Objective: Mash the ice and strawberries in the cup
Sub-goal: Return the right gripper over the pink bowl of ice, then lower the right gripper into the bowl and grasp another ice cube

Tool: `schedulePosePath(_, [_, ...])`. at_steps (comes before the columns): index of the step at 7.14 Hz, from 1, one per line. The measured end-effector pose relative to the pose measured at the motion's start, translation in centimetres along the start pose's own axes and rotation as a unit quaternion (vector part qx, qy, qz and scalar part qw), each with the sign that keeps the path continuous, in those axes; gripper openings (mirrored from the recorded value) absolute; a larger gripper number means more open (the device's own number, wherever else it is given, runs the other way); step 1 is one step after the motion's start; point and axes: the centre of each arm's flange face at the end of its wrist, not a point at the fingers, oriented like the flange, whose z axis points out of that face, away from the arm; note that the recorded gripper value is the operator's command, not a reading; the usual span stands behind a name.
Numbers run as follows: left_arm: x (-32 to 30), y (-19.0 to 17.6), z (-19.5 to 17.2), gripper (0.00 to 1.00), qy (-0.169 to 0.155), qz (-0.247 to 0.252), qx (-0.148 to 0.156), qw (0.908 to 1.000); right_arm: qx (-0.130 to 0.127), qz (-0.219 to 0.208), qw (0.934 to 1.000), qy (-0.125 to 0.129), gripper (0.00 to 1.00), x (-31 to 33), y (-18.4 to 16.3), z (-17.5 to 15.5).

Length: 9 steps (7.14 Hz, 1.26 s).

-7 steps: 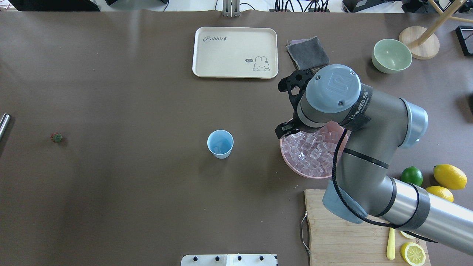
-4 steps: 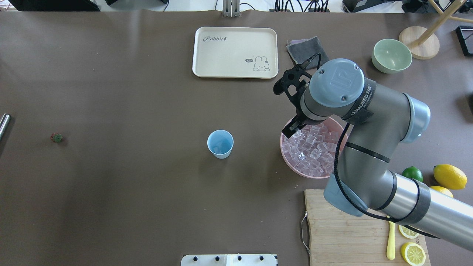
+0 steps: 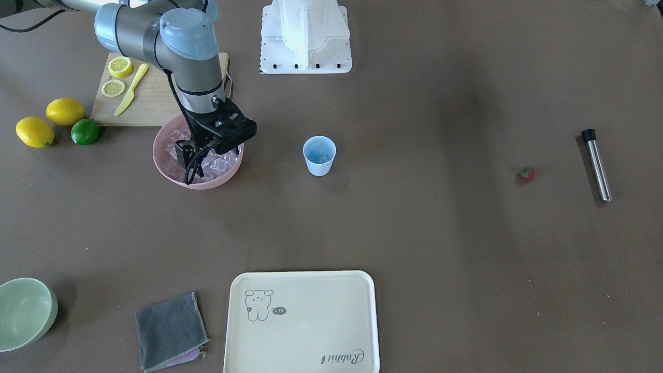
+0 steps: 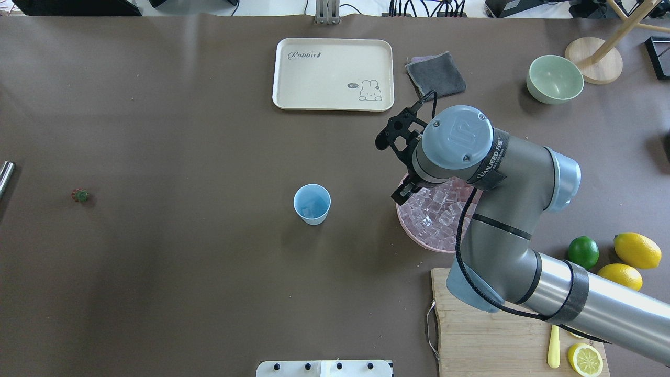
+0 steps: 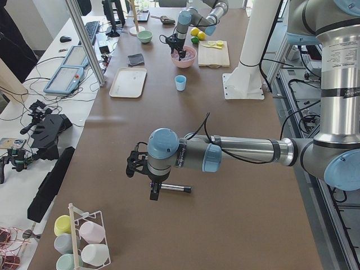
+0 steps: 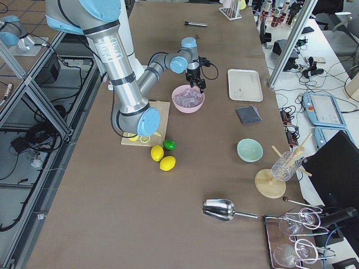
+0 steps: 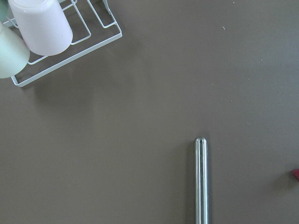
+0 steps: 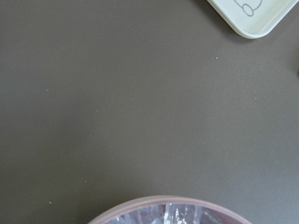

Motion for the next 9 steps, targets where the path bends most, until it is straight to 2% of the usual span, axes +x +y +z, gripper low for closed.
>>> schedulePosePath(1, [0.0,0.0,-0.1,0.99,0.0,0.0,0.001,1.0,0.003,-0.001,1.0,-0.002,0.68,0.3,0.0,-0.1])
schedulePosePath(4, [0.1,0.0,-0.5,0.99,0.0,0.001,0.005,1.0,0.005,-0.003,1.0,-0.006,0.6,1.1,0.5,-0.9])
schedulePosePath(9, [0.6,-0.2,-1.9,0.99,-0.002,0.006,0.02,0.9998,-0.008,-0.011,0.9997,-0.019,0.65,0.3,2.2,-0.3])
